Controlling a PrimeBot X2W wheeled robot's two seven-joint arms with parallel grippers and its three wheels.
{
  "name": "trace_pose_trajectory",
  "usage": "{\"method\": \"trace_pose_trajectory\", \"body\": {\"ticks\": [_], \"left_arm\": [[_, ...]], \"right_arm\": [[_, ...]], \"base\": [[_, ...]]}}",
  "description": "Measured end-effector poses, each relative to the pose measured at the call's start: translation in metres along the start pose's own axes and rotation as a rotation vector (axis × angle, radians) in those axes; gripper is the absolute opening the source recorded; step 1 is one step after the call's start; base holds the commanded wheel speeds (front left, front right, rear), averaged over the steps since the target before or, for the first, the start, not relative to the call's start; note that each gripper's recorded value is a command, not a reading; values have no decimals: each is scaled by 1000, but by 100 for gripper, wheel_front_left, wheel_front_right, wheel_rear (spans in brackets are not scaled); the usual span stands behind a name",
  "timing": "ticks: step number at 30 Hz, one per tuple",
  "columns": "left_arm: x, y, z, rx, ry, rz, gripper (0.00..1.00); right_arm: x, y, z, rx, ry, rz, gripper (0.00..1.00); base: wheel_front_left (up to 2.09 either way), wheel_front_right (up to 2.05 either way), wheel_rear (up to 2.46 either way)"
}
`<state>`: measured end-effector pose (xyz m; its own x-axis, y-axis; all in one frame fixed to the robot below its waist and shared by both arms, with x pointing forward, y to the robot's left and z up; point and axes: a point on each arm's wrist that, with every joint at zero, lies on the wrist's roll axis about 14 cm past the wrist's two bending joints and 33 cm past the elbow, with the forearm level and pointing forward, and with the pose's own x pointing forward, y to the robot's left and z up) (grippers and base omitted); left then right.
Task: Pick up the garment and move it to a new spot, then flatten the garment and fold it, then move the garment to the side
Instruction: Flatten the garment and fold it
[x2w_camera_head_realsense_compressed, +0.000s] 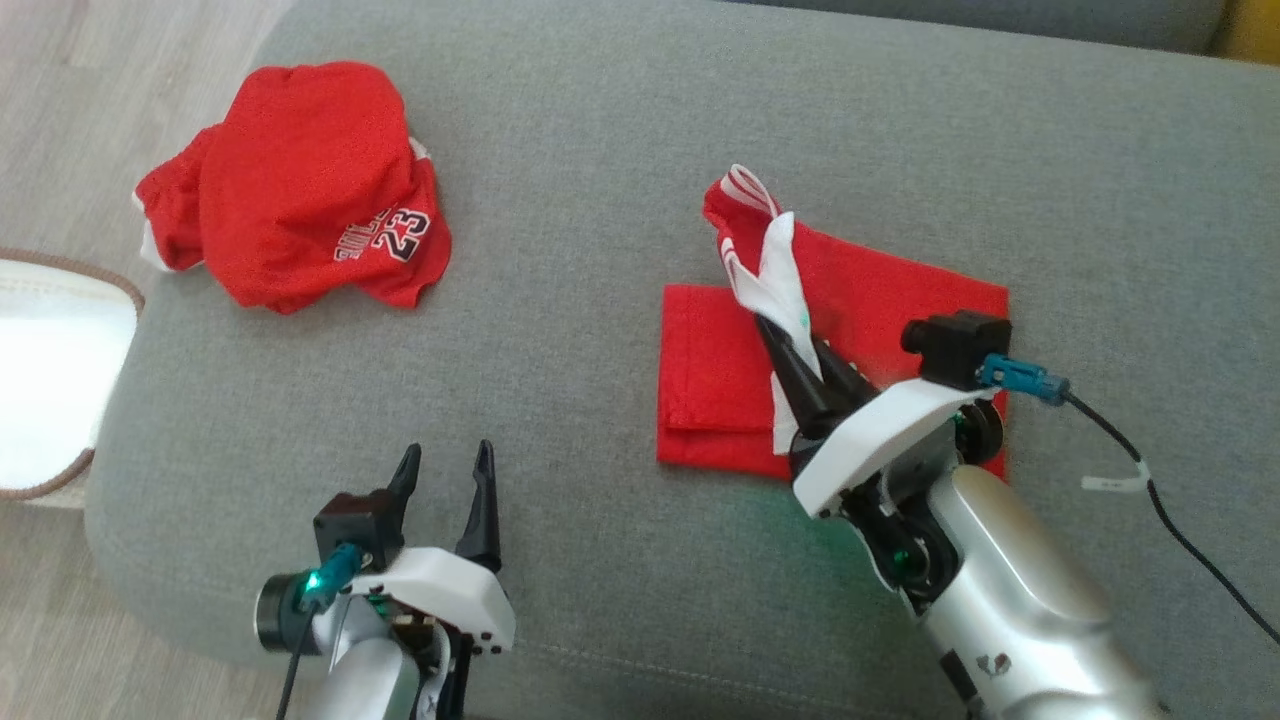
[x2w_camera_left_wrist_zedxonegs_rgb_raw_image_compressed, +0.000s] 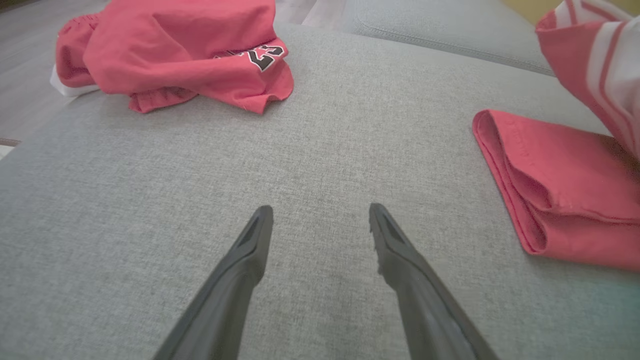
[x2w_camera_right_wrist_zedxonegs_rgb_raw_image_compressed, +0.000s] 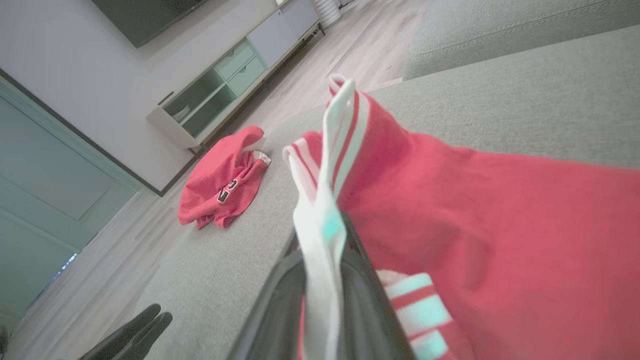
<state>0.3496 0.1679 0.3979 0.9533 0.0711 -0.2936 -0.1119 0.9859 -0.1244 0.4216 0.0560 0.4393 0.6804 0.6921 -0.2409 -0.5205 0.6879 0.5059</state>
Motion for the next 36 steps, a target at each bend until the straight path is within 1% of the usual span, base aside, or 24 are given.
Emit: {"method": "trace_pose_trajectory", "body": {"ticks": [4, 7, 10, 11, 15, 18, 20, 22, 23, 26, 28, 31, 36], "left_arm": [[1, 3, -2, -5, 6, 16, 100], [4, -2, -1, -4, 4, 5, 100], [8, -8, 1, 6, -2, -8, 100], [9, -10, 2, 12, -5, -17, 100], [16, -18, 7, 28, -18, -36, 100], [21, -27, 11, 46, -31, -62, 100], [24, -29, 13, 54, -39, -66, 100], [26, -34, 16, 62, -47, -79, 100], [27, -36, 17, 64, -52, -84, 100], [29, -40, 22, 64, -65, -94, 100], [28, -43, 25, 71, -74, -102, 100], [25, -40, 28, 74, -87, -99, 100], [12, -36, 22, 79, -76, -94, 100]], "right_arm": [[7, 0, 8, 18, -47, 10, 100], [4, -11, 23, 10, -120, -23, 100], [-6, -35, 37, -25, -188, -99, 100], [-11, -44, 39, -53, -200, -129, 100], [-37, -83, 55, -95, -269, -262, 100], [-58, -105, 64, -137, -302, -346, 100], [-73, -117, 66, -139, -319, -395, 100], [-88, -126, 60, -168, -310, -439, 100], [-96, -130, 56, -159, -307, -461, 100], [-115, -138, 43, -154, -290, -509, 100], [-124, -138, 38, -174, -278, -523, 100], [-133, -135, 40, -191, -288, -533, 100], [-147, -129, 38, -191, -306, -545, 100]], "base": [[0, 0, 0], [0, 0, 0], [0, 0, 0], [0, 0, 0], [0, 0, 0], [0, 0, 0], [0, 0, 0], [0, 0, 0], [0, 0, 0], [0, 0, 0], [0, 0, 0], [0, 0, 0], [0, 0, 0]]}}
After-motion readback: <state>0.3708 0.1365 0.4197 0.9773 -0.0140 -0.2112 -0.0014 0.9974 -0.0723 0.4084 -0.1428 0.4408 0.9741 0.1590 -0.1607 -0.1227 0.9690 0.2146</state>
